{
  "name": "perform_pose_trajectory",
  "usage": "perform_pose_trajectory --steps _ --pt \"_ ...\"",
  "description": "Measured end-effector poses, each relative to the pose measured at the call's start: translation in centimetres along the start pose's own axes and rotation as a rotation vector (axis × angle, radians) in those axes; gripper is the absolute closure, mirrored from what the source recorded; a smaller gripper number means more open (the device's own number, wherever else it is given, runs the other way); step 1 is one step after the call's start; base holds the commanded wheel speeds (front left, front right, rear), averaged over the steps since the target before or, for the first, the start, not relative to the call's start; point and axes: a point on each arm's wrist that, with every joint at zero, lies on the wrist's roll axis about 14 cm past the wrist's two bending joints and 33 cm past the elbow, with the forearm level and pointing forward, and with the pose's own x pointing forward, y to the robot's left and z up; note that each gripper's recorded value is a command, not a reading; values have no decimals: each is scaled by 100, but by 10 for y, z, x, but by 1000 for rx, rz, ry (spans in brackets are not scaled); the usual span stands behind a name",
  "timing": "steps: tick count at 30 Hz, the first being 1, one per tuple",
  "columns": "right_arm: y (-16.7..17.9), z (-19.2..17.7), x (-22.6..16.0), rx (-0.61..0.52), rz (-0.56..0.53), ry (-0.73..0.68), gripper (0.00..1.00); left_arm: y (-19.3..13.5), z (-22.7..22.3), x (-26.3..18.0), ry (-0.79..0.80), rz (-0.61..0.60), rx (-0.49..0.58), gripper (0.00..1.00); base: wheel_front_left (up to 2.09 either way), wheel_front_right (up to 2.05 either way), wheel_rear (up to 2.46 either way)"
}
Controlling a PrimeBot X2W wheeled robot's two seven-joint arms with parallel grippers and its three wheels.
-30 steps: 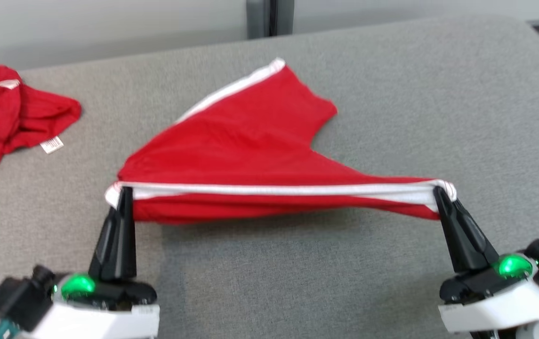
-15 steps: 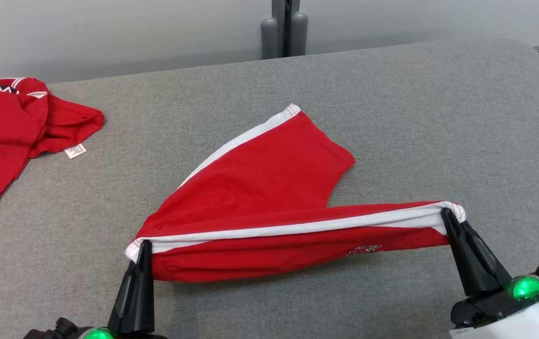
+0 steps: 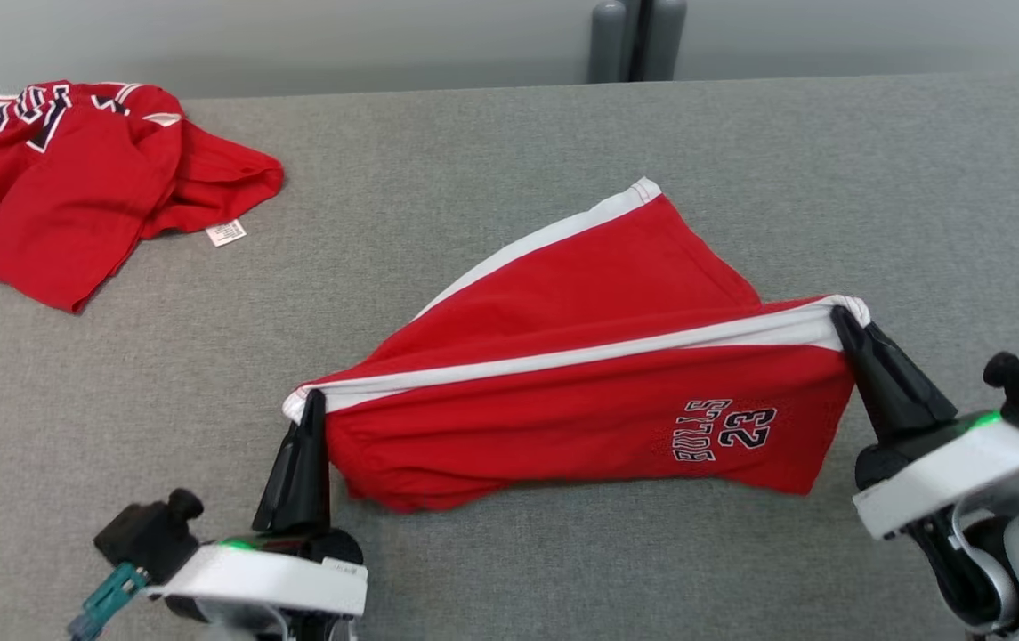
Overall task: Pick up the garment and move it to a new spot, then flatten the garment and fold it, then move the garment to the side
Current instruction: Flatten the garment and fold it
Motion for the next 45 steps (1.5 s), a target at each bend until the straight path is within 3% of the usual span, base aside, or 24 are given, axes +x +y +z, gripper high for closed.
perform_pose_trajectory --steps 18,37,38,39,40,41,45 --pt "15 -38 122 -139 165 244 100 30 -29 57 127 113 63 100 0 0 0" --pt "17 -76 174 -167 169 416 100 31 -37 65 173 124 110 100 0 0 0" --pt "16 -76 175 -174 167 415 81 31 -37 65 174 126 113 100 0 0 0" --pt "17 -76 177 -178 167 413 55 30 -37 64 176 122 122 81 0 0 0" --pt "17 -76 178 -177 165 411 26 30 -37 64 177 119 131 51 0 0 0" --pt "17 -76 180 -181 165 405 0 29 -37 64 176 115 135 0 0 0 0" --pt "15 -76 182 -202 158 401 0 23 -33 63 162 92 172 0 0 0 0"
